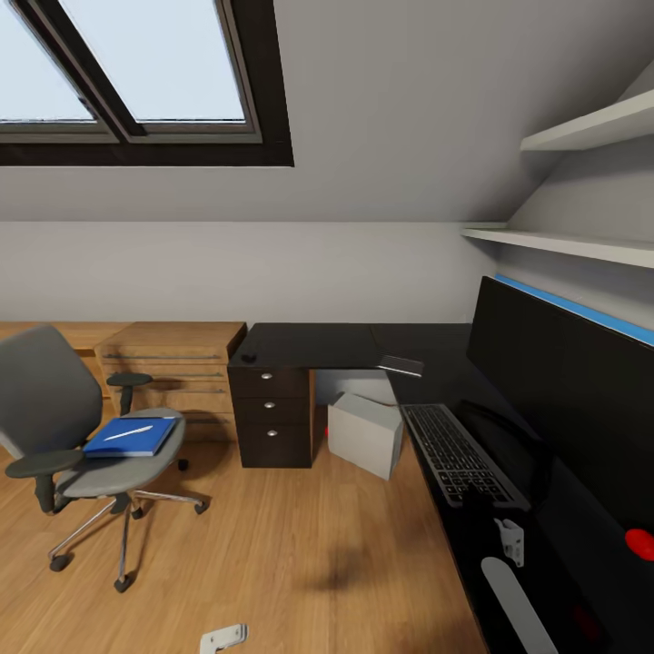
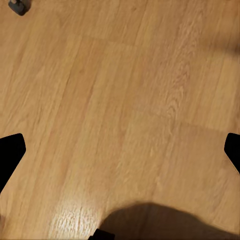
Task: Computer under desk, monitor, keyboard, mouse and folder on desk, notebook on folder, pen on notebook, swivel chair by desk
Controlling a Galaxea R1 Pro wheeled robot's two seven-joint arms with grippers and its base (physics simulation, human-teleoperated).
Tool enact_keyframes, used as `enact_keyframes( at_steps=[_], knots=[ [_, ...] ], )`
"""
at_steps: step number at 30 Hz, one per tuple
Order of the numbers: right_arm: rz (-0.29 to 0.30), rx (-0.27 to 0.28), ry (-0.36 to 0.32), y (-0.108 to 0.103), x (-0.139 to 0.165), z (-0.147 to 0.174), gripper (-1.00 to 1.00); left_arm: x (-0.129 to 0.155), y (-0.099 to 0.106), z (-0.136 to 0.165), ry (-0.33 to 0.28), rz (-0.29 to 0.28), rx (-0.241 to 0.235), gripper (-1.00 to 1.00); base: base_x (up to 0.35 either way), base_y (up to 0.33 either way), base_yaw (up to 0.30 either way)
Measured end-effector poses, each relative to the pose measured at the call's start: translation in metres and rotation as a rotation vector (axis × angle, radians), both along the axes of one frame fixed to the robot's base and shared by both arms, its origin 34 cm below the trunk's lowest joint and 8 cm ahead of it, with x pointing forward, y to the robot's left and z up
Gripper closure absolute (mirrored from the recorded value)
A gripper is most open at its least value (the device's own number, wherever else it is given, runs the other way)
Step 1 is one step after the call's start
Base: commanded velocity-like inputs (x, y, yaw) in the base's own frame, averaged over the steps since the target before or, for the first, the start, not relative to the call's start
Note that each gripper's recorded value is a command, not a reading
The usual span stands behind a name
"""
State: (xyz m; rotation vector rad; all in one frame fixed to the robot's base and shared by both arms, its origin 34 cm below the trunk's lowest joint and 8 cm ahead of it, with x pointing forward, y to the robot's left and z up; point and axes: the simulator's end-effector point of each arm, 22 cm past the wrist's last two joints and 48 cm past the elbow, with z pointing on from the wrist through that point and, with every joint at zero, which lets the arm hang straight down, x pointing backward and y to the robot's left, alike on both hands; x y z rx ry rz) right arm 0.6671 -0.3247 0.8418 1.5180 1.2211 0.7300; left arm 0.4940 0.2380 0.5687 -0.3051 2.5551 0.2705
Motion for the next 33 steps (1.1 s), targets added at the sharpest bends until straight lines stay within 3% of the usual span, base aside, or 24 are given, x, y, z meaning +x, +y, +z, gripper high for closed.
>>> enact_keyframes(
  at_steps=[33],
  knots=[
    [-0.003,0.005,0.006,0.0023,-0.0005,-0.0031,1.00,-0.0004,0.0003,-0.0002,0.001,0.003,-0.001,-1.00,0.032,-0.014,0.000]
  ],
)
